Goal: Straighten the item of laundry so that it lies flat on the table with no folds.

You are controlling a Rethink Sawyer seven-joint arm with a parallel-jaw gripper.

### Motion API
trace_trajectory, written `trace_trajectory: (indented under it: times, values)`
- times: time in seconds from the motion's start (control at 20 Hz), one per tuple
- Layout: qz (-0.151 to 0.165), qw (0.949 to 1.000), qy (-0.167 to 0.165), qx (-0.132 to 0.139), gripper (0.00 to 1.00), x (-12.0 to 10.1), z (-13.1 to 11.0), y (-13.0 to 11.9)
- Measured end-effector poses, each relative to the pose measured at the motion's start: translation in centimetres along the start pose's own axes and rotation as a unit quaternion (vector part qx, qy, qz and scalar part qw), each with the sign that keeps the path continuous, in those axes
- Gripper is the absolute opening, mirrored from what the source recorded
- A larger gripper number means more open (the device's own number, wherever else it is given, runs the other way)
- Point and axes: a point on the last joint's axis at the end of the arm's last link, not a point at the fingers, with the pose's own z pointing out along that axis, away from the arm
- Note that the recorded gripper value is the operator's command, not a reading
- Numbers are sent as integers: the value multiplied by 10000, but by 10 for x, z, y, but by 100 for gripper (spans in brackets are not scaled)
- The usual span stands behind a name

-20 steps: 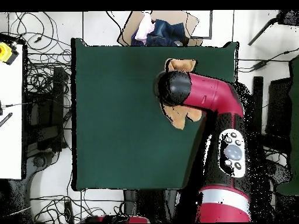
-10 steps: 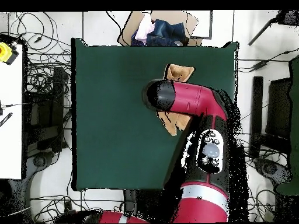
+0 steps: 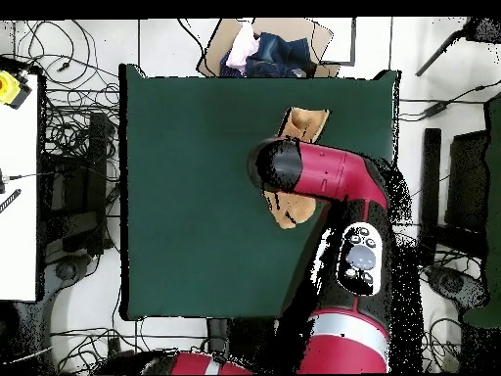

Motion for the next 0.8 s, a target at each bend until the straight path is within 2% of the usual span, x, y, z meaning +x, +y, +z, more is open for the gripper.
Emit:
trace_trajectory:
  times: [0.25,0.65,0.8]
  values:
    - [64,10000,64,19,100,-4,-9,-8]
    - [201,9981,572,64,100,-21,-48,-15]
    - [359,9978,565,-29,100,-32,-51,-16]
